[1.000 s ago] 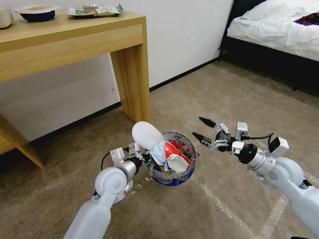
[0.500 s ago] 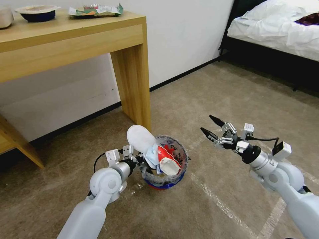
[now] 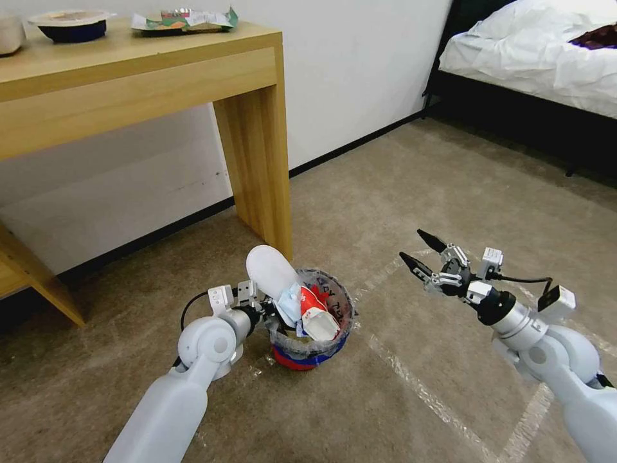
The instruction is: Pick up the trash bin and place the garbage on the floor into it.
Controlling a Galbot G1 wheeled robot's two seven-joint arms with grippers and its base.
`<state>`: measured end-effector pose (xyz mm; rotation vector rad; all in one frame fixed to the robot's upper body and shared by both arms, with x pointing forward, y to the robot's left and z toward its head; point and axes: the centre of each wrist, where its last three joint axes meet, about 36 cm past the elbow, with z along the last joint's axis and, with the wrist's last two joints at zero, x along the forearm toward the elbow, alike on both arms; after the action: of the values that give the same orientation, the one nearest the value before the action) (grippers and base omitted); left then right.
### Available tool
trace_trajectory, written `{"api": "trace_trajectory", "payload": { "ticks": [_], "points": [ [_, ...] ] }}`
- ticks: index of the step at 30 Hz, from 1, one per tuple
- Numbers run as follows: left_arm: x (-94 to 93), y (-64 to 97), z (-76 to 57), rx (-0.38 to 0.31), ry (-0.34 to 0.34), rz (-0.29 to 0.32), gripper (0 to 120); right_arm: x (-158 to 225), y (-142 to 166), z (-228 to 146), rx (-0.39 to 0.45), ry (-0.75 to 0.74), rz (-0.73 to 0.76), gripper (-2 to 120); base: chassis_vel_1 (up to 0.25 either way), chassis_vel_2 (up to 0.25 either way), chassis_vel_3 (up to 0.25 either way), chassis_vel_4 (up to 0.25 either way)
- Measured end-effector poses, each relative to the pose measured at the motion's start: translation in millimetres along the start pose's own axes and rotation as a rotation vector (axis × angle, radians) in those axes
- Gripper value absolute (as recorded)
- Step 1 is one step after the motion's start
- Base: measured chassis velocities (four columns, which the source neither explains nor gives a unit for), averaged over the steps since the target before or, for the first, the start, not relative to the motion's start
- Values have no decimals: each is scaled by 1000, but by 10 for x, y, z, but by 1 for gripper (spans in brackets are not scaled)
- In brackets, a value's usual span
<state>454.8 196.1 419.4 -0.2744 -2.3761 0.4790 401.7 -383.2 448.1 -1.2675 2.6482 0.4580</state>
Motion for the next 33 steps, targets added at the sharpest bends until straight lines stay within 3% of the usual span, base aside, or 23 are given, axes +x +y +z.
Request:
{"api": "trace_trajectory", "payload": {
  "ticks": [17, 20, 22, 25, 27, 29, 33],
  "points": [
    [-156, -5, -58, 20, 11, -17, 2, 9, -51, 81, -15, 4, 13, 100, 0, 0, 0, 0],
    [-148, 21, -44, 19, 16, -22, 11, 32, -53, 97, -18, 9, 17, 100, 0, 0, 0, 0],
    [-135, 43, -35, 19, 19, -25, 25, 59, -62, 101, -17, 11, 21, 100, 0, 0, 0, 0],
    [-131, 51, -36, 19, 20, -26, 30, 63, -64, 104, -16, 12, 22, 100, 0, 0, 0, 0],
    [-125, 56, -37, 19, 19, -25, 43, 70, -66, 112, -15, 13, 25, 100, 0, 0, 0, 0],
    [-123, 55, -38, 19, 19, -25, 46, 72, -66, 115, -15, 13, 25, 100, 0, 0, 0, 0],
    [-101, 58, -42, 17, 14, -18, 65, 90, -71, 123, -13, 16, 28, 100, 0, 0, 0, 0]
  ]
}}
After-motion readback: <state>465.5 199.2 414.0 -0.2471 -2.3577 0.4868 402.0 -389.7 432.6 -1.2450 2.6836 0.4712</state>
